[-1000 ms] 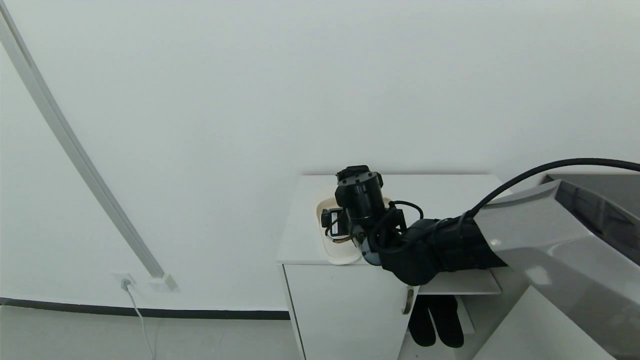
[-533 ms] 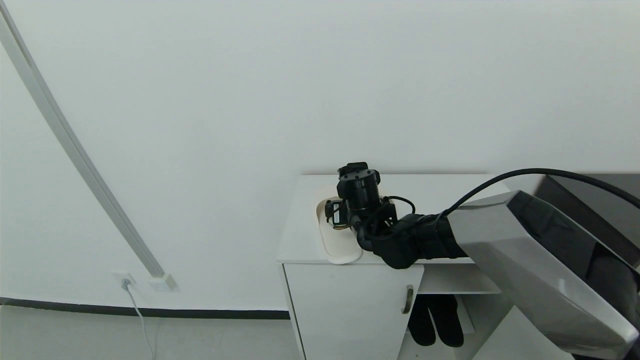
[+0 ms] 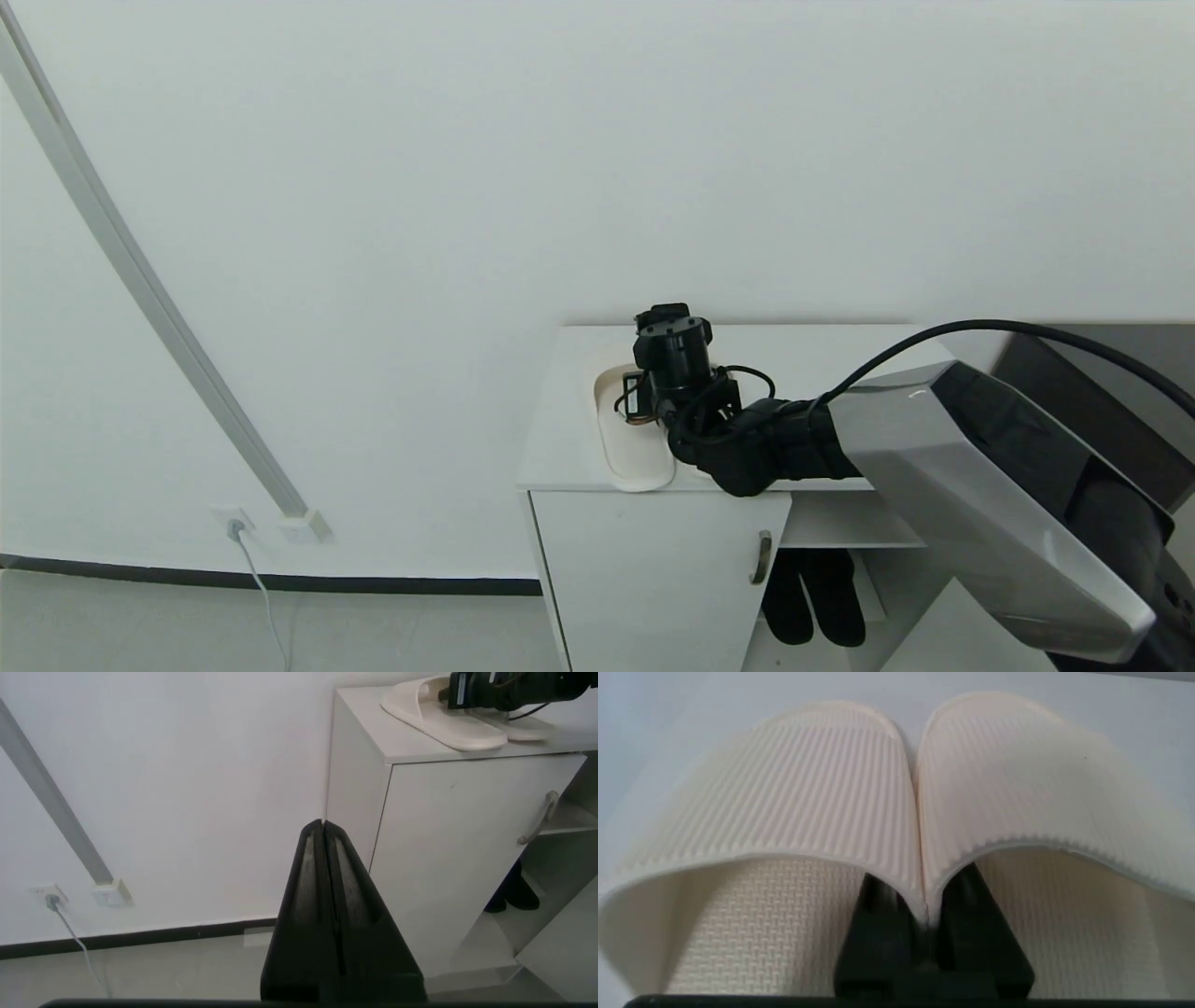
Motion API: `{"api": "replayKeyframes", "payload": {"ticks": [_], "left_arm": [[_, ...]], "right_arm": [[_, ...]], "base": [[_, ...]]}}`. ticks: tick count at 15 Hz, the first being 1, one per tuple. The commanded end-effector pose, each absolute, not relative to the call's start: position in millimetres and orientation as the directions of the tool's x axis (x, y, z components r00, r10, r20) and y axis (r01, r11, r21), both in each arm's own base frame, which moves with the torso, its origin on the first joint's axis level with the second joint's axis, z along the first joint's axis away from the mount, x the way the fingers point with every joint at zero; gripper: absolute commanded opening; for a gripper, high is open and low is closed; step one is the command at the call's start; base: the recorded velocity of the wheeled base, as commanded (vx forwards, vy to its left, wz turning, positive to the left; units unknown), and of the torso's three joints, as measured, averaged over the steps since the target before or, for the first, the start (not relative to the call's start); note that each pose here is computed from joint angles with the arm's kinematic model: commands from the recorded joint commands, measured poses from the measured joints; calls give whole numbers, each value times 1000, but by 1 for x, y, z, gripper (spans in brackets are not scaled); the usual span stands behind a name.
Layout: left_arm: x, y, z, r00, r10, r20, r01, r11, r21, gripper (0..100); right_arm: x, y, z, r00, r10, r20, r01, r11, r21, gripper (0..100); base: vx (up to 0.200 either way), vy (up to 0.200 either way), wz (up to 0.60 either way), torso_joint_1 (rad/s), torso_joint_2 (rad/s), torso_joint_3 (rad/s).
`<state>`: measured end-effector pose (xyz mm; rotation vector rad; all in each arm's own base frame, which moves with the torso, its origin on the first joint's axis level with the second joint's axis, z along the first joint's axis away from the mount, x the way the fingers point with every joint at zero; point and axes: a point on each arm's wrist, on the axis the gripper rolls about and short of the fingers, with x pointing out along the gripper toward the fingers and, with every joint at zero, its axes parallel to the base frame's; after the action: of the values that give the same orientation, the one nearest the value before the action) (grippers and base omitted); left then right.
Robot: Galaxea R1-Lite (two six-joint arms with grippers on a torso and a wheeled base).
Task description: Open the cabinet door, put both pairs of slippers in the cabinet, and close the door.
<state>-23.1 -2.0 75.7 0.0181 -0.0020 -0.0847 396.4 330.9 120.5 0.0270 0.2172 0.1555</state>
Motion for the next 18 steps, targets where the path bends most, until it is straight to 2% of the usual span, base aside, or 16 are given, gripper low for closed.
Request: {"api": "replayKeyframes", "payload": {"ticks": [1,6,9,12,18], "left_arm": [[-23,-2,76,996,-84,0,84,996,18,0],[-23,-2,76,996,-84,0,84,996,18,0],[-23,-2,76,996,-84,0,84,996,18,0],[-23,-2,76,996,-84,0,84,996,20,0],[-23,-2,76,996,-84,0,84,996,23,0]], "right_arm": [[396,331,120,964,156,-213,-150,988,43,0],[395,329,128,967,157,-199,-150,987,52,0],[376,314,159,969,164,-184,-154,986,66,0],[342,288,178,963,192,-187,-182,981,70,0],[231,196,207,915,349,-203,-341,937,76,0]], "base": [[0,0,0,0,0,0],[0,0,0,0,0,0],[0,0,0,0,0,0],[0,0,0,0,0,0],[0,0,0,0,0,0]]}}
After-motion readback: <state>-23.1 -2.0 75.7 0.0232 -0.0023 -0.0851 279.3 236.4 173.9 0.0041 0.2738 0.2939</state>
